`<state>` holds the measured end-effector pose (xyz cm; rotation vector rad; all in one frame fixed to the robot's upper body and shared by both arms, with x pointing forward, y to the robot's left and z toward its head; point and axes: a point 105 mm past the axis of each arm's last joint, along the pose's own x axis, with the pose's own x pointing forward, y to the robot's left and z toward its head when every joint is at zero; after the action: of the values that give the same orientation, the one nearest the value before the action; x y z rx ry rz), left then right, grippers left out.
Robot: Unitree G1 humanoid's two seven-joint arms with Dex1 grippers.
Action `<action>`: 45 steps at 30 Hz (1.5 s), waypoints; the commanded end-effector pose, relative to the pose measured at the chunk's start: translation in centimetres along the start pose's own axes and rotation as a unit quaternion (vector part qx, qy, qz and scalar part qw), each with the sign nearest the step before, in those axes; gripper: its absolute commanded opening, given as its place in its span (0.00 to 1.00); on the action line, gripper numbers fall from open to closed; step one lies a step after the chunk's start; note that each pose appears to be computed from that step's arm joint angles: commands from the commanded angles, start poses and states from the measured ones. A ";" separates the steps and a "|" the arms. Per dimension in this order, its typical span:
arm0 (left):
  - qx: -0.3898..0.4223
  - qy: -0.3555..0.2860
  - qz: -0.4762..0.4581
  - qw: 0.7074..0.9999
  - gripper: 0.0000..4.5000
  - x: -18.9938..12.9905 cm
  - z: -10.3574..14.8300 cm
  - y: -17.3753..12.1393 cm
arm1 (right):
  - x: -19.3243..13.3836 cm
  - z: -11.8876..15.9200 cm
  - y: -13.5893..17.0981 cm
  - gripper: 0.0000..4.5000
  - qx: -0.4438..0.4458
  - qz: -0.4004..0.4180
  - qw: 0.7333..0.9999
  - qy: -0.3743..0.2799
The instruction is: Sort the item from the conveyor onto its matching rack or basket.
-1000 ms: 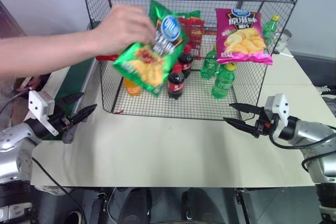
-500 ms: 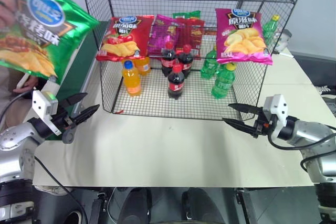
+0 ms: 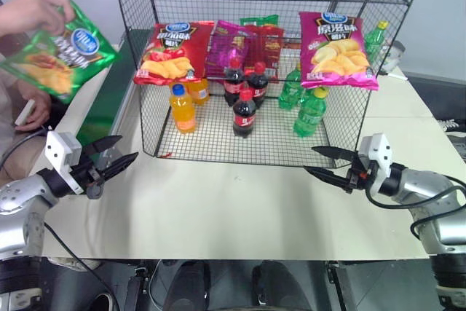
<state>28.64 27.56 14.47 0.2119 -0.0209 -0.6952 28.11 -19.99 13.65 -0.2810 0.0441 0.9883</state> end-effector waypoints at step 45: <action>0.016 -0.001 0.030 0.999 0.74 -1.5 0.8 -0.3 | 0.9 0.8 -0.4 0.61 -0.050 0.027 0.998 0.009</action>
<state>27.45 27.95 13.74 0.2047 0.0068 -0.6478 28.84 -19.47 13.60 -0.3551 0.0477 1.0310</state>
